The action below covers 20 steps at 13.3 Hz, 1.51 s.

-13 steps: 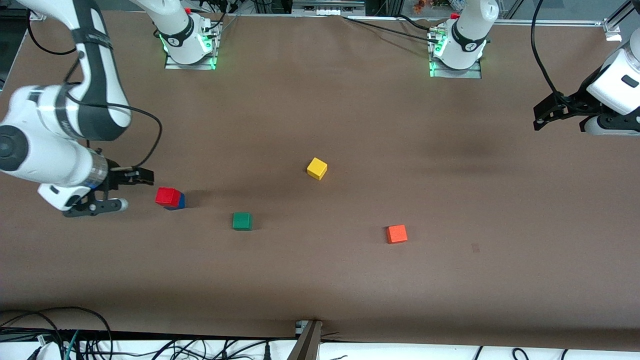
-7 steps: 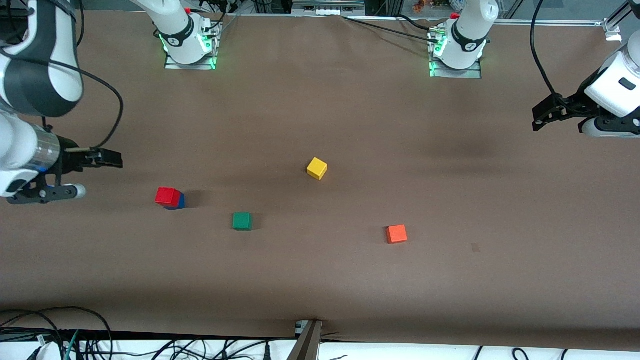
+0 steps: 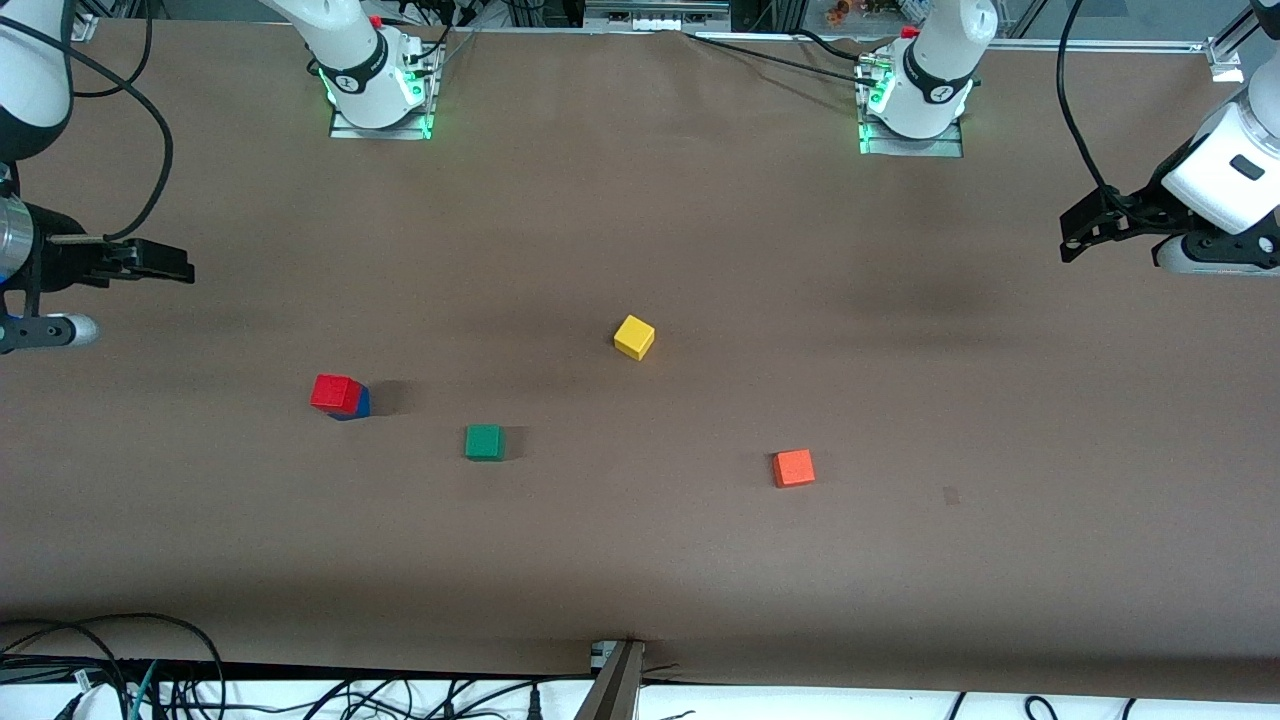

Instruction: Pass red block to right arm, stack on blue

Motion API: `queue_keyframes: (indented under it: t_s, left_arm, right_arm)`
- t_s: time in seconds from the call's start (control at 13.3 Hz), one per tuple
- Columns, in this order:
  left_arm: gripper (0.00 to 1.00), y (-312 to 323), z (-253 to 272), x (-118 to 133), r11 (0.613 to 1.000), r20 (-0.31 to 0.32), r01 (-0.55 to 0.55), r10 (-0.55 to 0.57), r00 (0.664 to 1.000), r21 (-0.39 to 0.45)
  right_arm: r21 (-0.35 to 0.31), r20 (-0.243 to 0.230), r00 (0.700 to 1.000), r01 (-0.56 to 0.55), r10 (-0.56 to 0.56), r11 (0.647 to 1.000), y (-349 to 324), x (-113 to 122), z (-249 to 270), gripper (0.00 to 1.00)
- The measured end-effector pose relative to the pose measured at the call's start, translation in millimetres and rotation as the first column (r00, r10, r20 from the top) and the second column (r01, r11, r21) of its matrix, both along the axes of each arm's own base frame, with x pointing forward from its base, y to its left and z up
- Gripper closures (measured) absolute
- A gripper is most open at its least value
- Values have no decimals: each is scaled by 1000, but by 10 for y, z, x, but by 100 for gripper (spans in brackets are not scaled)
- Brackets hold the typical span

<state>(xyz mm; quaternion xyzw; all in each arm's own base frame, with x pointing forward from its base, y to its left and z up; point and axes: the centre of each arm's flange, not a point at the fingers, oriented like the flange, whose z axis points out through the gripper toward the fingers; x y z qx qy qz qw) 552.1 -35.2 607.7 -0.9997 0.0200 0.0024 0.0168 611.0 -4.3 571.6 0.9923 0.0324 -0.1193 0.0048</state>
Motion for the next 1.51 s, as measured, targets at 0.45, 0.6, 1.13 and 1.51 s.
queue_keyframes:
  t_s: [0.45, 0.6, 1.13, 1.51]
  left_arm:
    - [0, -33, 0, -2, 1000, 0, 6, -6, 1000, 0]
    - [0, -33, 0, -2, 1000, 0, 6, -6, 1000, 0]
    - [0, -32, 0, -2, 1000, 0, 6, -6, 1000, 0]
    - [0, -31, 0, -2, 1000, 0, 6, -6, 1000, 0]
  right_arm:
    - [-31, 126, 991, -41, 44, 999, 36, -313, 691, 0]
    - [-21, 138, 990, -34, 37, 999, -37, -471, 811, 0]
    - [-10, 94, 994, -50, 51, 999, 42, -665, 672, 0]
    - [-11, 86, 996, -29, 30, 1000, -78, -624, 596, 0]
